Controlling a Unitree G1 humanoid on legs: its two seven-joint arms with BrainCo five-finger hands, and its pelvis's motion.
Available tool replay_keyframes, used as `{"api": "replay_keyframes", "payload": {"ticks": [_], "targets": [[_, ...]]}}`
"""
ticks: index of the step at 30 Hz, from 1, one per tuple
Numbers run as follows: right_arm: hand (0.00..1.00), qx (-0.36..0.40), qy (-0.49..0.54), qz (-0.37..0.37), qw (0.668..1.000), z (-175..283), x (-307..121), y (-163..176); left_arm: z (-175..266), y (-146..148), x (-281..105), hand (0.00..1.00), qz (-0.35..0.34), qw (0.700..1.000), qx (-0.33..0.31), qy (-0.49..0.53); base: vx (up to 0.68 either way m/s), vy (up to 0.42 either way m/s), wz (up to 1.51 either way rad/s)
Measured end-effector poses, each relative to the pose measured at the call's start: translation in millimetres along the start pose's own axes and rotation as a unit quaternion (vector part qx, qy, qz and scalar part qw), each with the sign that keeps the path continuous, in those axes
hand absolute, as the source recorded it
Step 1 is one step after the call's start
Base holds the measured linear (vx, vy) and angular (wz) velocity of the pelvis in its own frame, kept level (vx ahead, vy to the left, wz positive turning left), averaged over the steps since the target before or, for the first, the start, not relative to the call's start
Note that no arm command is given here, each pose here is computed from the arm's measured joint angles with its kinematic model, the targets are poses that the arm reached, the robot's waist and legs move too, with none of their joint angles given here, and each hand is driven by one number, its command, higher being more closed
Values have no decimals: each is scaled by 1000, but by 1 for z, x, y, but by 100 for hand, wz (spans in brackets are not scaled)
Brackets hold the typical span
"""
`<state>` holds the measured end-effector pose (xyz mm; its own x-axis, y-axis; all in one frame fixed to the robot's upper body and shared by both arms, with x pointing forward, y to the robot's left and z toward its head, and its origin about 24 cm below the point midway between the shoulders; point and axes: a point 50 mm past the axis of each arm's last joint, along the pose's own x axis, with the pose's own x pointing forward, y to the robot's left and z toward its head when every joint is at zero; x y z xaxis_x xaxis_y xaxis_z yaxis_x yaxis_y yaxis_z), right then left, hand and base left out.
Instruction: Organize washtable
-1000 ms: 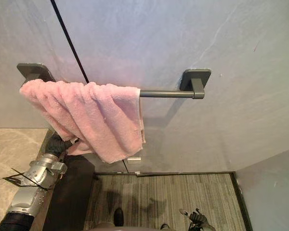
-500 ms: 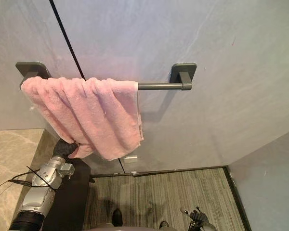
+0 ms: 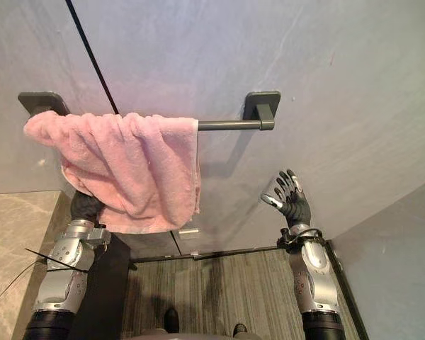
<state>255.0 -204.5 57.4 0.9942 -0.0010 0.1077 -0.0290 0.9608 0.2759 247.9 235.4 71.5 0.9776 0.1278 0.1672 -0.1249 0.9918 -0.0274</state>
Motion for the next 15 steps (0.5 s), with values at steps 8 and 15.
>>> {"api": "replay_keyframes", "payload": {"ticks": [8, 15], "targets": [[0, 22, -9, 120, 993, 13, 26, 43, 1, 9, -2, 100, 42, 999, -16, -7, -74, 2, 1], [0, -13, -7, 185, 983, 31, 54, 63, 0, 6, -1, 100, 36, 999, -16, -4, -15, -6, 4]]}}
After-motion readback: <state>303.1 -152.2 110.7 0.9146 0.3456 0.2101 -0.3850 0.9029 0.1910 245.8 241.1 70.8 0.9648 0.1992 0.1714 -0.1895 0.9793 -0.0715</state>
